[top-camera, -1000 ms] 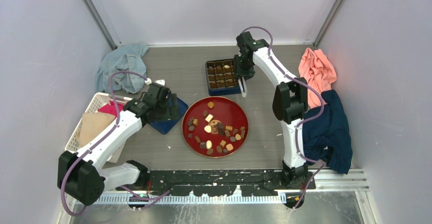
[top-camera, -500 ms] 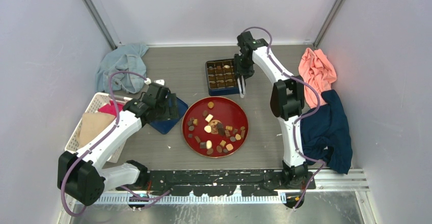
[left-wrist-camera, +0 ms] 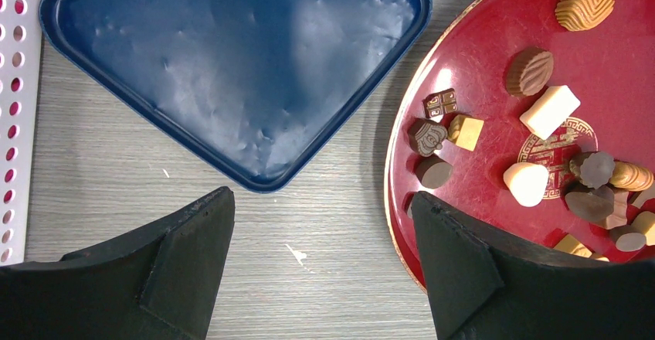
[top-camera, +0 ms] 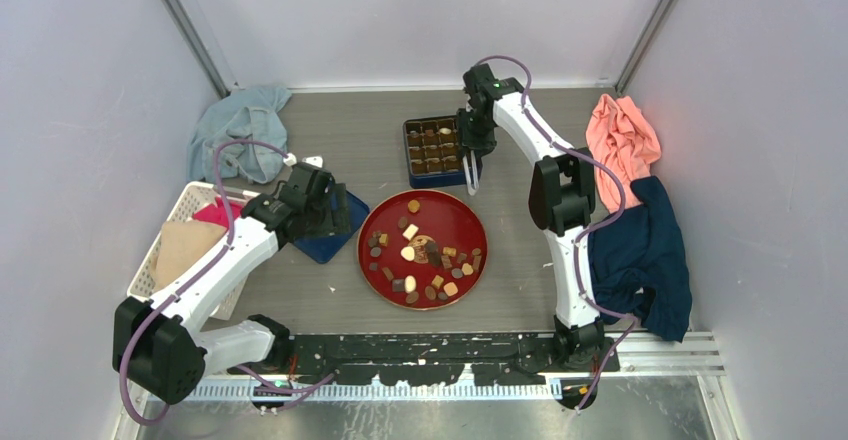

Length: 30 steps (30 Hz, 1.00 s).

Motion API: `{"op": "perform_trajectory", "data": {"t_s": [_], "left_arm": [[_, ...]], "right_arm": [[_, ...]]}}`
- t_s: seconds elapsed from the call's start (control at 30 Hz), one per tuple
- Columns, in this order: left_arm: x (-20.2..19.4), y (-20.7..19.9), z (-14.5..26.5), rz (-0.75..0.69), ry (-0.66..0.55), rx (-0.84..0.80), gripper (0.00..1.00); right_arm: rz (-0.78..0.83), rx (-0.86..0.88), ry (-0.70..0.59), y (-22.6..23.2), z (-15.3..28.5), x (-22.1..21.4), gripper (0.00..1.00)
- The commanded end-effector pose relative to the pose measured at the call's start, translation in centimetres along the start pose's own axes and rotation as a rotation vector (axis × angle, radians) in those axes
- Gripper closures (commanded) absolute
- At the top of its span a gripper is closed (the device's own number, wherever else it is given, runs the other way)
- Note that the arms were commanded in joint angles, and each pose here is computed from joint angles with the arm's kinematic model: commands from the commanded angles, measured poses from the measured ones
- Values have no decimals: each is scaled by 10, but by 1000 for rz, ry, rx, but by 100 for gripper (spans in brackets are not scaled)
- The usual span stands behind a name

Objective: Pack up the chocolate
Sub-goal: Place the fake chocolate in the packing box.

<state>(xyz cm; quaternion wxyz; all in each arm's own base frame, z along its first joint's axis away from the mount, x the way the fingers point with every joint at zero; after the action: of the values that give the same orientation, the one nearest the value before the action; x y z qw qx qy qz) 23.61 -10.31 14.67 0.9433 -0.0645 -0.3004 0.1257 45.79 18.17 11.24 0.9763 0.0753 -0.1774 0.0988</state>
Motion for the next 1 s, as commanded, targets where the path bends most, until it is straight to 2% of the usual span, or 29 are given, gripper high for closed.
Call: {"op": "perform_trajectory", "data": {"t_s": [0.0,0.1,0.33,0.6,0.83,0.9,0.97], "left_arm": [[14,-5,6,8,-58,-26,15],[14,-5,6,7,-57,-26,15],[14,-3,7,9,-62,-22,15],[13,-4,7,11,-57,-28,15],[12,-4,7,14,-58,-29,15],[12,-4,7,14,-57,-30,15],[12,-4,7,15,-57,-31,15]], "right_arm": [[4,28,-82,6,35,14,75],[6,24,-77,6,33,13,72],[1,21,-91,6,38,15,57],[3,11,-103,5,45,15,54],[3,10,-120,5,54,16,54],[0,8,-139,5,63,18,58],[3,9,-164,8,78,20,66]]}}
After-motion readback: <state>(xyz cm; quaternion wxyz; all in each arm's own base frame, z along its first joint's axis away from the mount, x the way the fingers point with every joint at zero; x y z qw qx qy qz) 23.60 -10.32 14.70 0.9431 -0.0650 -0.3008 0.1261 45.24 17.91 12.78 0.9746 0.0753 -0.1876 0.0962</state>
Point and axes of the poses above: each gripper's point midway between its finger pads, its own z axis back along the fingers, its own y axis along the line the jaws close on, x = y × z, the point moved 3 cm from there along z, back along the fingers, and after that the axes turned 8 degrees about z, right-handed, at the moved point
